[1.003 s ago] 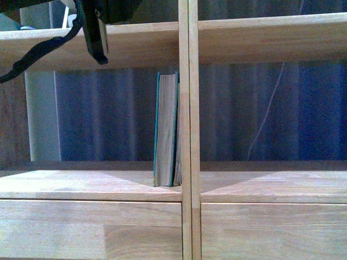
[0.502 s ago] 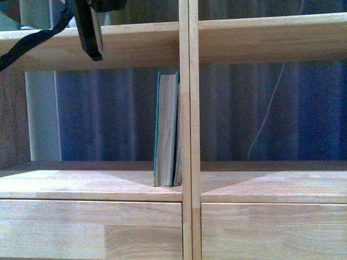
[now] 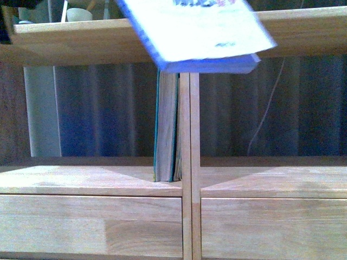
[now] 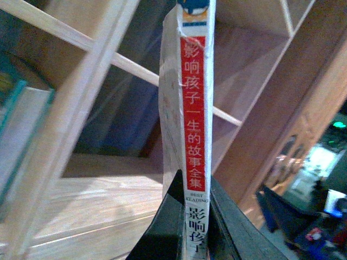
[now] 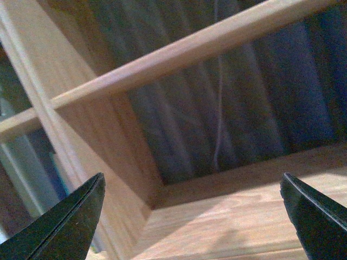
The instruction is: Organize books on shelf
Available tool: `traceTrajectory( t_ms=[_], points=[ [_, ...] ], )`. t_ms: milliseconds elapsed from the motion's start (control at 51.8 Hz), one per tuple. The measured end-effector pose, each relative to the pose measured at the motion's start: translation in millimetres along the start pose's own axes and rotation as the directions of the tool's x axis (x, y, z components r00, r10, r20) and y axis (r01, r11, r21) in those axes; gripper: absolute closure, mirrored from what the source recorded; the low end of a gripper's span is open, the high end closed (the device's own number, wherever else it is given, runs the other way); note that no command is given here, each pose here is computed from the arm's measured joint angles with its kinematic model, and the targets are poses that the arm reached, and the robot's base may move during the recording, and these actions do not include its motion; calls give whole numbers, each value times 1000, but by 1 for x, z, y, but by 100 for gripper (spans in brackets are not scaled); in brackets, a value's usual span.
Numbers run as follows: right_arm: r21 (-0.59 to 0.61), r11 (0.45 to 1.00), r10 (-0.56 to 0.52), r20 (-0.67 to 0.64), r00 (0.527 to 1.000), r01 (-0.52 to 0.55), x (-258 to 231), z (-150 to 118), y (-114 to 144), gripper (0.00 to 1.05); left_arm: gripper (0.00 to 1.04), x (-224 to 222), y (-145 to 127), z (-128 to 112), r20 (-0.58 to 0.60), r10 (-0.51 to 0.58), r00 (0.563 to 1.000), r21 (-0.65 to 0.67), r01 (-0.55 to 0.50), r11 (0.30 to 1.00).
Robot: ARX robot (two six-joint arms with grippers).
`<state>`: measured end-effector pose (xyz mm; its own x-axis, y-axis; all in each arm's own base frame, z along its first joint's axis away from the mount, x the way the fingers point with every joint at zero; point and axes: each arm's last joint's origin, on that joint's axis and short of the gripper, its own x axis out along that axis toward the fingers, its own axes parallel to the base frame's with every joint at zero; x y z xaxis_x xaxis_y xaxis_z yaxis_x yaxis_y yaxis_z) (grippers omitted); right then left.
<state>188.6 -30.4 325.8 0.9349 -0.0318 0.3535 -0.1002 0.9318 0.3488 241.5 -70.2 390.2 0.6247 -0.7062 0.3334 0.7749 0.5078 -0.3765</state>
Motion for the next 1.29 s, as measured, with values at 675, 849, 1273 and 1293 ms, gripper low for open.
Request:
traceTrajectory(
  t_ms=[675, 849, 1273, 1293],
  points=[
    [-269, 962, -128, -268, 955, 54, -41, -64, -26, 21, 98, -104, 75, 24, 134, 441, 887, 573, -432, 696],
    [-330, 944, -106, -344, 933, -14, -61, -82, -23, 48, 98, -106, 102, 22, 127, 495, 860, 582, -469, 665],
    [-356, 934, -104, -347, 932, -29, -101, -112, -15, 102, 98, -21, 159, 9, 122, 438, 891, 641, -407, 651],
    [-356, 934, -104, -347, 932, -29, -103, -112, -15, 102, 98, -20, 161, 8, 121, 439, 890, 641, -408, 650]
  ],
)
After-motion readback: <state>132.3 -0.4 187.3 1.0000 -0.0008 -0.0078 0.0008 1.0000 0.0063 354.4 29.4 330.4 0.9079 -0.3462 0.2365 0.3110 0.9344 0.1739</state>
